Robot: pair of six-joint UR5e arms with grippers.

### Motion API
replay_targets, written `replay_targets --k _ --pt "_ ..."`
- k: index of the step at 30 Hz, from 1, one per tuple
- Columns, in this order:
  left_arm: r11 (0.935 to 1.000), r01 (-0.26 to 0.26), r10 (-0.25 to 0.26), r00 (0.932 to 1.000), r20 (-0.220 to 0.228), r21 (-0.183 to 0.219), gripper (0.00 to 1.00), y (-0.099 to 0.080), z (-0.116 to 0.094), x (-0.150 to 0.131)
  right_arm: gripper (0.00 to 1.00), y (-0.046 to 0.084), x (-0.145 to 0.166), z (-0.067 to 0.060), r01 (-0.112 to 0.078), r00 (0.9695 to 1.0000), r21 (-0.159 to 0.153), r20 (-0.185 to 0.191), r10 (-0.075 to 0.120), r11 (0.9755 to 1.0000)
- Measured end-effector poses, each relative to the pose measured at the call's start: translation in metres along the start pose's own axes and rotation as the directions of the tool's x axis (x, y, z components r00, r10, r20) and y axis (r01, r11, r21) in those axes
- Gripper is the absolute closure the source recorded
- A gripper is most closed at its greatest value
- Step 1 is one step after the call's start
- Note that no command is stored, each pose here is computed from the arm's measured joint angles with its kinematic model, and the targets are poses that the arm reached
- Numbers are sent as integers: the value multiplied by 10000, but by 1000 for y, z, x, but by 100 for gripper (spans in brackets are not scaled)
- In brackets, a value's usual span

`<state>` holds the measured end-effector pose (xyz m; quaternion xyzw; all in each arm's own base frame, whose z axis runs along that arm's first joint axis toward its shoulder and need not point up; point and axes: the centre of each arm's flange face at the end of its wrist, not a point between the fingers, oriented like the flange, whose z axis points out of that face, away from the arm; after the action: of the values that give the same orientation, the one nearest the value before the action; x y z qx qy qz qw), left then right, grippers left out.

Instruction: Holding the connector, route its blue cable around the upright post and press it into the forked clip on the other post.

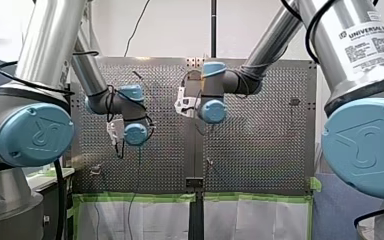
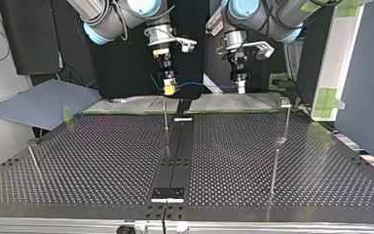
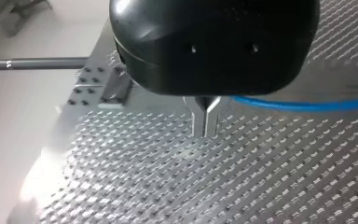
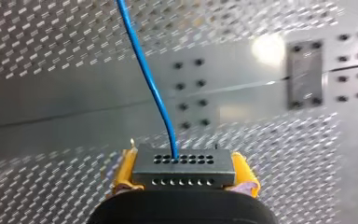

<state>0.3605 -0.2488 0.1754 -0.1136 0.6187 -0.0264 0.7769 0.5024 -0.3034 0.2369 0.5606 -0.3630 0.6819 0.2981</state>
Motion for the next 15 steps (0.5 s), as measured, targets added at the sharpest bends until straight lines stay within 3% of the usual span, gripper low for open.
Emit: replay_targets --k 8,15 --pt "9986 460 -446 9977 510 -270 100 8 35 -35 100 -8 61 17 -59 9980 331 -633 80 9994" --pt "9953 941 -918 9916 916 -217 100 15 62 -66 100 -13 120 28 -73 9925 737 -1209 162 9973"
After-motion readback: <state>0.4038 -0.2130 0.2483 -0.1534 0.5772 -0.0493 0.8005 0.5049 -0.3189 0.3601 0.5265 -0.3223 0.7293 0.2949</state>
